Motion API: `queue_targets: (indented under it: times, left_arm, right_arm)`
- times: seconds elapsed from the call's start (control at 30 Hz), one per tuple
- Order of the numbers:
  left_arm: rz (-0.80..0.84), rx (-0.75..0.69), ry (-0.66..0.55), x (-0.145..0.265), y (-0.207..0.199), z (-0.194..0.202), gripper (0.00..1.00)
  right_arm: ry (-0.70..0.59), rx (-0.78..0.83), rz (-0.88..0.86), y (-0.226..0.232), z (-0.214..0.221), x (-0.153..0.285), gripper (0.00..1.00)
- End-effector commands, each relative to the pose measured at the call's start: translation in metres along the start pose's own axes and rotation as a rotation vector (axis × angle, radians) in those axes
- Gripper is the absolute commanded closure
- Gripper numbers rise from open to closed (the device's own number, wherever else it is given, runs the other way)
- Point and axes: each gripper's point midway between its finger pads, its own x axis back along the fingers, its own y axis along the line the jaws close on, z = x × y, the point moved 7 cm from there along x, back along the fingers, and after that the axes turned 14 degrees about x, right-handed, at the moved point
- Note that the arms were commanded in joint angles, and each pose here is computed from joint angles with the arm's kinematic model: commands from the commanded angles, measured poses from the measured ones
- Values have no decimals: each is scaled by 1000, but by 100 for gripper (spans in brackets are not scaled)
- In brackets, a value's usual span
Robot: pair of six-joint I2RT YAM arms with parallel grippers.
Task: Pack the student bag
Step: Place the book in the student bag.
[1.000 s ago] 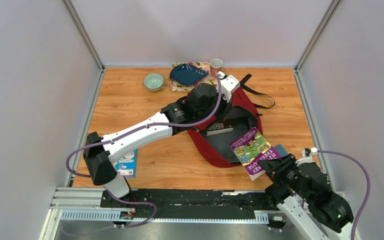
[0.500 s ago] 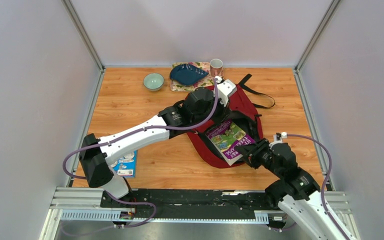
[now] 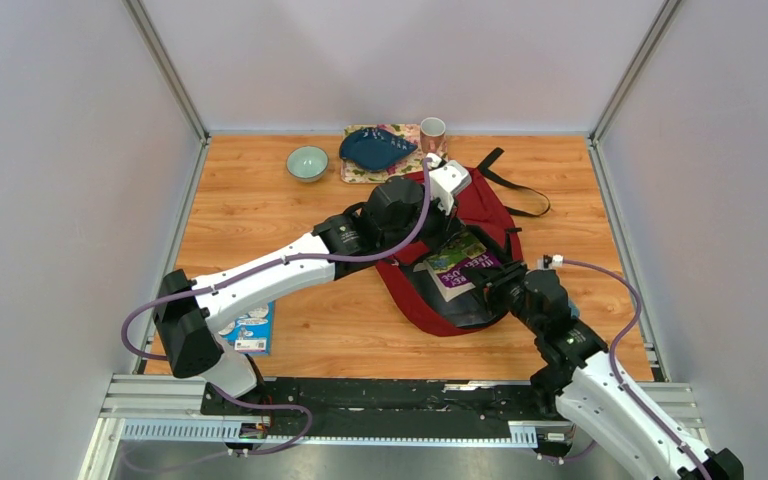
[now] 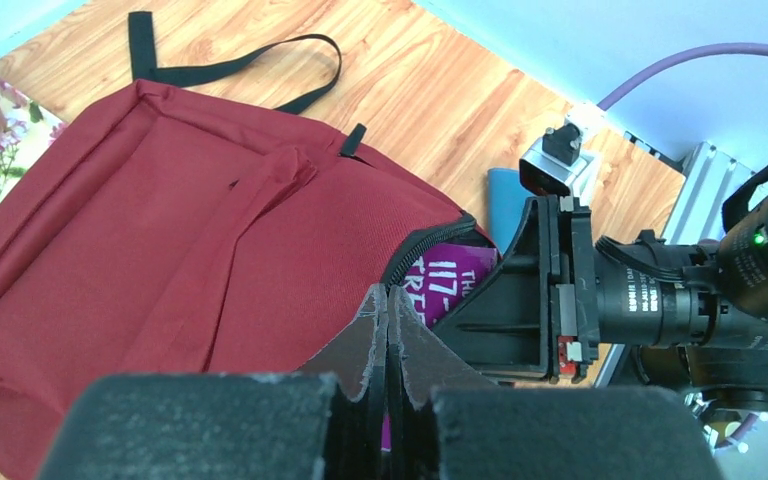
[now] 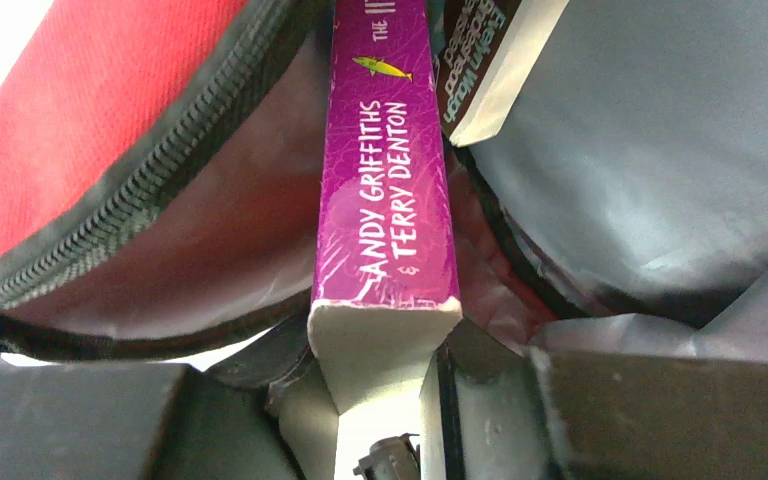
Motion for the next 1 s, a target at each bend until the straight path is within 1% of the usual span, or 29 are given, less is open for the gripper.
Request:
queue_targets:
  times: [0.0,0.13,0.17,0.23,0.33,0.43,0.5,0.53,0.6,0.63,0.7,0.8,0.9,0.93,0.97]
  left_arm:
    - [79,22,-121,17,-18,-32,100]
    - [83,28,-119,15,-19,-32,100]
    - [84,28,-120,14,-19,-33,100]
    - [84,28,-117,14,-19,-33,100]
    - [85,28,-122,14,-20,-35,100]
    - [92,35,-125,15,-22,-37,100]
    - [106,38,-127,16,-24,-38,100]
    - [114,39,-128,16,-25,-39,100]
    - [139,44,-127,19,-28,-39,100]
    - [149,46,-126,19,-29,-39,100]
    - [168,53,-125,20,-31,-38,100]
    - [157,61,-118,19,-29,-35,100]
    - [136,63,-112,19,-25,-30,100]
    - [129,61,-109,19,-24,-29,100]
    - [113,64,-104,18,-21,-26,100]
  right_arm:
    - [-175,-99,-162,30,-24,-1,100]
    - [-210,-143,-137,21,-27,-14,100]
    - [-189,-154,-98,14,-24,-23,100]
    - [-171,-154,-126,20,-23,-28,100]
    - [-140,-163,-97,18,-19,-45,100]
    - [-143,-179,-49,16,-20,-62,100]
    - [-148,-190,-66,27,-24,-70,98]
    - [-143,-187,-39,23,-22,-78,98]
    - [-136,-185,-45,32,-24,-89,97]
    - [-126,-177,-14,25,-22,-100,97]
    - [-109,-176,-33,34,-22,-111,97]
    - [-84,-150,7,25,-17,-130,96]
    - [-89,-101,76,2,-12,-137,88]
    - [-96,-85,95,-4,-12,-136,83]
    - [-105,-57,122,-12,-12,-136,71]
